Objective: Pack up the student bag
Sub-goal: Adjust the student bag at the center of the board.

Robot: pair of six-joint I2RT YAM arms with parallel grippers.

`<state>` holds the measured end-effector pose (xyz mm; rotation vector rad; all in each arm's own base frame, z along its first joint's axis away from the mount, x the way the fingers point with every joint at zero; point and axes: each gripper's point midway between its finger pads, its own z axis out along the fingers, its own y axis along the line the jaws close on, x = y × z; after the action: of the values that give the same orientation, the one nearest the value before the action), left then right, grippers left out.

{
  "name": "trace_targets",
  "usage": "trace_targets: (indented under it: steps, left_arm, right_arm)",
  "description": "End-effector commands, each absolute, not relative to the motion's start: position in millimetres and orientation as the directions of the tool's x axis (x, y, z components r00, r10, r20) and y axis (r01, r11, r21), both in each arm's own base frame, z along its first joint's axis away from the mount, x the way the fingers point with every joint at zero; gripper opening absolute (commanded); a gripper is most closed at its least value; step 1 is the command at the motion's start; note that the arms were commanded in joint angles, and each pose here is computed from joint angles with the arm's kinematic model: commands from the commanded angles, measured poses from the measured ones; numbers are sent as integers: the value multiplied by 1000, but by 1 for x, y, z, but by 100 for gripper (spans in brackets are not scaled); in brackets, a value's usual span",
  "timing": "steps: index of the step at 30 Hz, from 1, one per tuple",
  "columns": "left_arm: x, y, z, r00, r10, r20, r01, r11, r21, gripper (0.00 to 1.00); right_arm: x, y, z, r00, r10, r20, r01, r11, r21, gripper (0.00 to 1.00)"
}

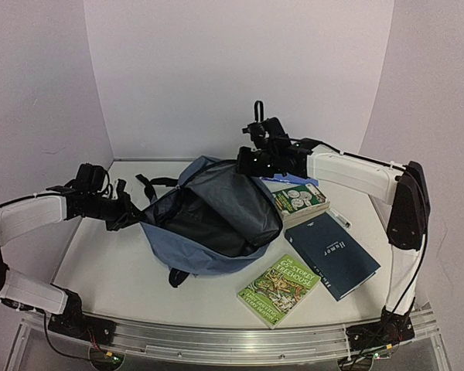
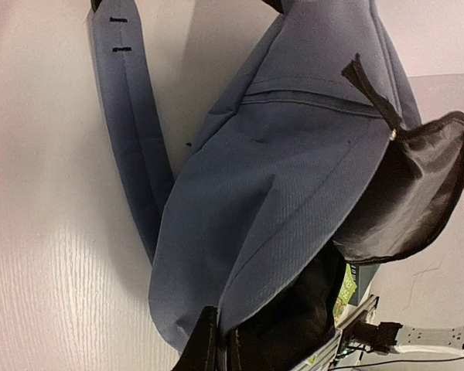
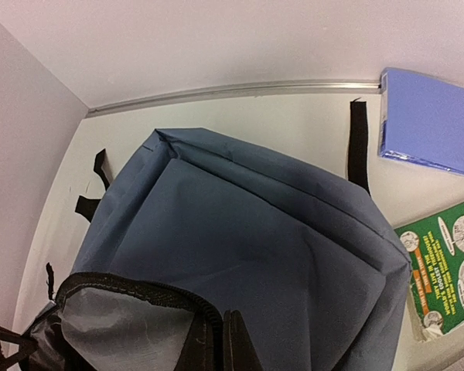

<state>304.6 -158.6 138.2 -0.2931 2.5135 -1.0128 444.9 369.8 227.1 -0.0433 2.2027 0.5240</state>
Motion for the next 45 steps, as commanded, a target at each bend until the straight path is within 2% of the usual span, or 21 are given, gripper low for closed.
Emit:
trace_targets:
  steps: [1,7,12,14,19,23,26,31,39,45]
  left_arm:
    - [311,-138,126,-919,-279,-280,-47,781,-623,0]
    - [365,-121,137,-890,-209,-406,57,832,-552,0]
    - [421,-106,135,-866,-192,-462,83,856,-510,2]
    - [439,-104,133,-863,-206,-461,78,848,-524,8]
    - [460,-109,133,-864,-244,-440,62,816,-575,34]
    - [447,-110,142,-857,-296,-421,22,796,-604,67]
    - [424,-111,150,-843,-359,-401,-23,769,-639,80]
    - [382,-136,161,-842,-398,-364,-39,718,-695,89]
    - [335,-164,133,-880,-403,-251,-116,696,-708,98]
    - [325,-180,112,-895,-402,-191,-135,654,-745,97]
  right_arm:
    - [481,312,271,-539,244,-806,-113,927,357,0]
    - [444,388,264,-649,117,-752,-393,795,463,0]
    - [395,447,248,-689,67,-721,-459,730,507,0]
    - [380,467,249,-703,88,-706,-468,691,552,0]
    - [361,496,261,-723,196,-662,-456,585,671,0]
    - [359,515,267,-718,245,-652,-448,553,702,0]
    - [360,527,265,-711,258,-654,-447,553,703,0]
    - [360,547,267,-708,281,-648,-448,531,719,0]
    - [359,568,273,-695,337,-635,-431,512,743,0]
    - [359,570,274,-681,351,-643,-428,522,738,0]
